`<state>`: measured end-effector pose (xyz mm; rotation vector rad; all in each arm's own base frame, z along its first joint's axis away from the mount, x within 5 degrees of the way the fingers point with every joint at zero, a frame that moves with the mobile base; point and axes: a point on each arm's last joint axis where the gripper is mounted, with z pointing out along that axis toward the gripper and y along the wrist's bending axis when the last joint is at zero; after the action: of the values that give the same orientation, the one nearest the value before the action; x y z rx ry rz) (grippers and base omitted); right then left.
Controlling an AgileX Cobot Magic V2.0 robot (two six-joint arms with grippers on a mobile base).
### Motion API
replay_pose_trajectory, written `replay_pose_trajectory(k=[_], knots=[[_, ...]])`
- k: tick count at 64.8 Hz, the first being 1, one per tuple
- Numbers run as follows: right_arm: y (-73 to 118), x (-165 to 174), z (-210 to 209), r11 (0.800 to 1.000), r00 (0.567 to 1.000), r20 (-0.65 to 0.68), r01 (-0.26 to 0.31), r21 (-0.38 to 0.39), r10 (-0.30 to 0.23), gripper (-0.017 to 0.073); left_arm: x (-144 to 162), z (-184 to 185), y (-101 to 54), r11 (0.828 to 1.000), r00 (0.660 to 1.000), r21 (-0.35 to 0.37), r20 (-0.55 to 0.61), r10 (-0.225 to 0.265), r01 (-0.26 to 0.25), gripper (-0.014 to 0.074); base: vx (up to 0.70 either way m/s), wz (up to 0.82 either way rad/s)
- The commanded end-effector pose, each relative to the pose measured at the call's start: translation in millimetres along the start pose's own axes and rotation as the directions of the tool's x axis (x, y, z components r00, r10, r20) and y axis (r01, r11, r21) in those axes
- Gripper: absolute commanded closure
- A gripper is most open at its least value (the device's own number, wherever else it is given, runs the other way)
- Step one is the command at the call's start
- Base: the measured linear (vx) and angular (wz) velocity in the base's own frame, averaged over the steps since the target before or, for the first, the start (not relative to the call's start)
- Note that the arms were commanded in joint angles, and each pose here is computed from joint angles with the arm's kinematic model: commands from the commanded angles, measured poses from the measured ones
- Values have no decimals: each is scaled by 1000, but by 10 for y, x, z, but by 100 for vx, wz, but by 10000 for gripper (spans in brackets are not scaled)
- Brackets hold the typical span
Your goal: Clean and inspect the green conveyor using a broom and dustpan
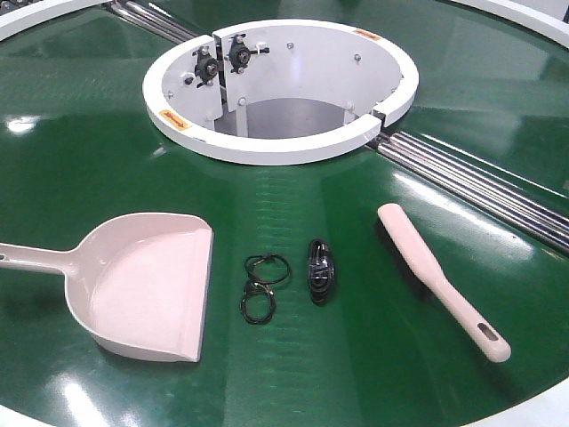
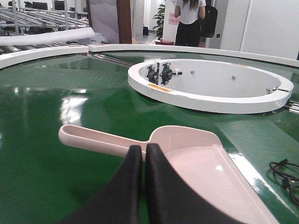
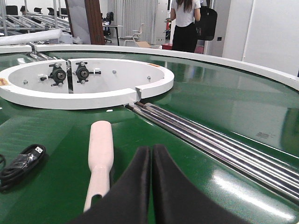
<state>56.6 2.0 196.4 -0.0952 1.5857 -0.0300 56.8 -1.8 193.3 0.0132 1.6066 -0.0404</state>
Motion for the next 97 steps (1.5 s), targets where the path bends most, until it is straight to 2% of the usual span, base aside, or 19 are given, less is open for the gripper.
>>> replay_pose_trajectory(k=[1, 68, 72, 79, 82, 86, 89, 97], knots=[[1, -57, -9, 1000, 997, 77, 11, 1, -11, 568, -71, -12, -3, 1000, 996, 4, 94, -5, 4, 600, 0, 0], [1, -56, -9, 1000, 997, 76, 11, 1, -11, 568, -71, -12, -3, 1000, 995, 3, 95, 3, -4, 600, 0, 0], [1, -56, -9, 1000, 997, 76, 11, 1, -11, 568, -134, -21, -6, 999, 989, 1, 145, 36, -36, 600, 0, 0], [1, -56, -9, 1000, 997, 76, 11, 1, -11, 568, -401, -81, -16, 999, 955, 5, 293, 32, -35, 600, 0, 0], [1, -56, -9, 1000, 997, 76, 11, 1, -11, 568, -529, -107, -17, 999, 951, 3, 308, 32, -34, 600, 0, 0], [1, -56, -9, 1000, 997, 76, 11, 1, -11, 568, -709, -119, -16, 999, 963, -1, 267, 32, -33, 600, 0, 0], [1, -56, -9, 1000, 997, 76, 11, 1, -11, 568, -792, -90, -13, 999, 980, -5, 197, 37, -37, 600, 0, 0], [1, -56, -9, 1000, 997, 76, 11, 1, -11, 568, -1086, 46, -8, 999, 999, -13, 24, 43, -43, 600, 0, 0]])
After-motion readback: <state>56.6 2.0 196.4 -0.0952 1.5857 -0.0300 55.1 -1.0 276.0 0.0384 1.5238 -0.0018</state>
